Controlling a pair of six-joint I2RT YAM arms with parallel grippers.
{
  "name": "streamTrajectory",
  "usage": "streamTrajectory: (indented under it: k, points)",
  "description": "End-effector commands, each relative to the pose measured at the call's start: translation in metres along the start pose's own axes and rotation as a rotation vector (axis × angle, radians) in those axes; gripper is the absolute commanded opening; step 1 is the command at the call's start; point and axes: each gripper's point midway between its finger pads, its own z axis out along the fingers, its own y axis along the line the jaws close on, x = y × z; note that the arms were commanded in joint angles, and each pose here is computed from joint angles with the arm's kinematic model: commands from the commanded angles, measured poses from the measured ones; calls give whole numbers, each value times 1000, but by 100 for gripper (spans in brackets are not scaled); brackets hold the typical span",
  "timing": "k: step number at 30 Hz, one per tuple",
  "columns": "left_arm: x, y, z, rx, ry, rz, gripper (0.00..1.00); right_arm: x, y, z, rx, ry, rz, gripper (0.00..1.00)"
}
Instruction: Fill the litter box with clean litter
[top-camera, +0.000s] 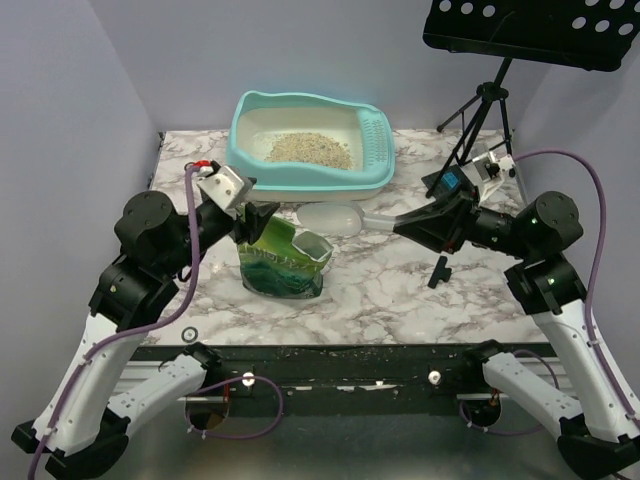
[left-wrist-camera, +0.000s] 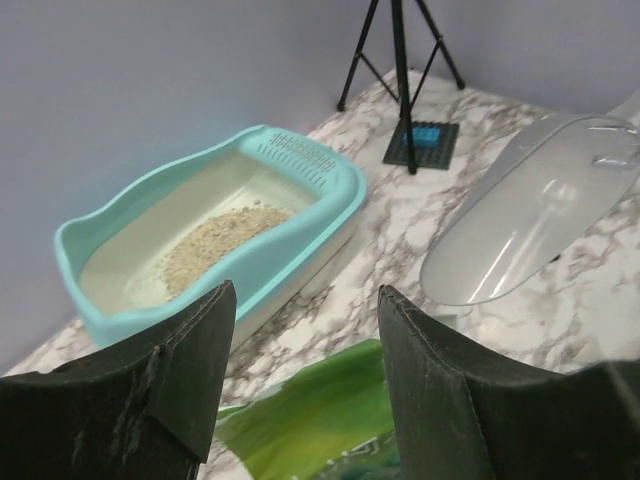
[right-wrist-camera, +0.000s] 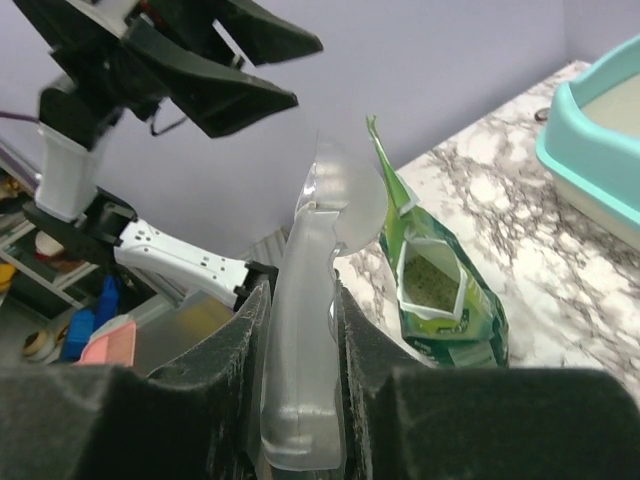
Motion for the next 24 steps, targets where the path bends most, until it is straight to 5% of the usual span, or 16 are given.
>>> streamTrajectory:
  k: [1,8,24]
  points:
    - [42,17,-4,-54,271,192,70,19,-9,-10,80,84,11,1]
    - [80,0,9,97,428,281,73,31,-2,-26,112,122,-18,1]
    - [122,19,21,88,619,320,79,62,3,-38,78,141,-3,1]
